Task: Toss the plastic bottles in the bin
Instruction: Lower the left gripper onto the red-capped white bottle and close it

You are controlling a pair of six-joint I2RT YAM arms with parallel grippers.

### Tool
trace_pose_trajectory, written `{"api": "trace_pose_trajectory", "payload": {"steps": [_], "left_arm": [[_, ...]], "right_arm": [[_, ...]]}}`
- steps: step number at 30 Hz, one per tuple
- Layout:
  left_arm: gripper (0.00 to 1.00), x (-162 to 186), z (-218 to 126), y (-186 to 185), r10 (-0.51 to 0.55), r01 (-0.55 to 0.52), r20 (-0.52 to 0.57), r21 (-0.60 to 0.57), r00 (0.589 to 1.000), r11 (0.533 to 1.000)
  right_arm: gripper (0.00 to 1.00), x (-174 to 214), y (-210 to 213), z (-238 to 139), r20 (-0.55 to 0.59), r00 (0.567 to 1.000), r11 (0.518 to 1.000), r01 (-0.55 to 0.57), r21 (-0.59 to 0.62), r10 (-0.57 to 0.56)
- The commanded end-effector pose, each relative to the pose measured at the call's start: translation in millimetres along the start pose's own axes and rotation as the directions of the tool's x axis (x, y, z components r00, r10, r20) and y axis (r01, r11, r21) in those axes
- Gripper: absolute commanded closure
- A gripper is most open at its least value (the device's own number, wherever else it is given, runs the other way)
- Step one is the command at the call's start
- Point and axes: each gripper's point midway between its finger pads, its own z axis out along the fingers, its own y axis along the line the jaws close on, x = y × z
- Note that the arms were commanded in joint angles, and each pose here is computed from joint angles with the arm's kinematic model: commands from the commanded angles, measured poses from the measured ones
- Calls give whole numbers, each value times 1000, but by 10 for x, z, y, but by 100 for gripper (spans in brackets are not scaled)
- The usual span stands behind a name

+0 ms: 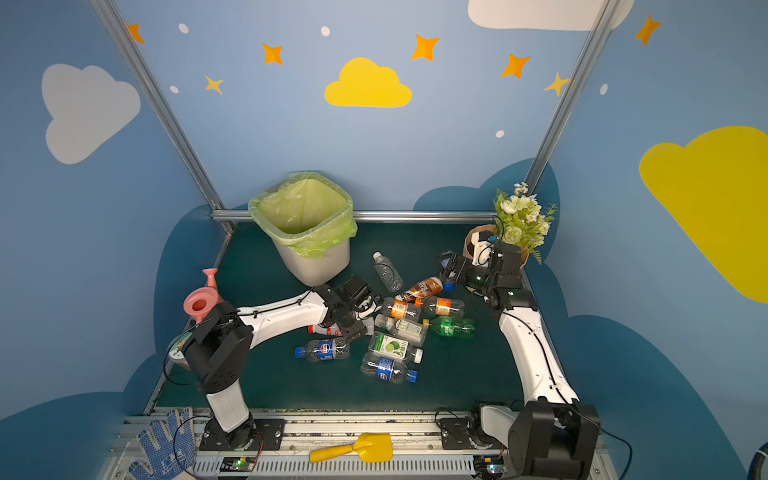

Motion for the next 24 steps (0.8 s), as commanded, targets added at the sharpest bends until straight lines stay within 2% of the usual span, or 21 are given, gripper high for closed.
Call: {"api": "trace_pose_trajectory", "payload": {"steps": [1, 6, 11, 17, 24], "left_arm": [[19, 5, 92, 74, 30, -30, -15, -22, 999, 999], [20, 25, 160, 96, 34, -34, -25, -8, 999, 999], [34, -6, 136, 158, 26, -26, -7, -17, 1000, 1000], [42, -125, -30, 221, 21, -19, 56, -39, 998, 999], [44, -288, -370, 376, 18, 0, 155, -113, 988, 994]], "right_arm": [[3, -3, 16, -64, 17, 1000, 1000, -3, -11, 3], [3, 0, -19, -107, 26, 1000, 1000, -17, -5, 17], [3, 2, -49, -147, 34, 999, 1000, -26, 3, 26], [3, 16, -76, -189, 42, 999, 999, -30, 12, 29], [3, 33, -106, -222, 47, 999, 999, -26, 26, 25]]}}
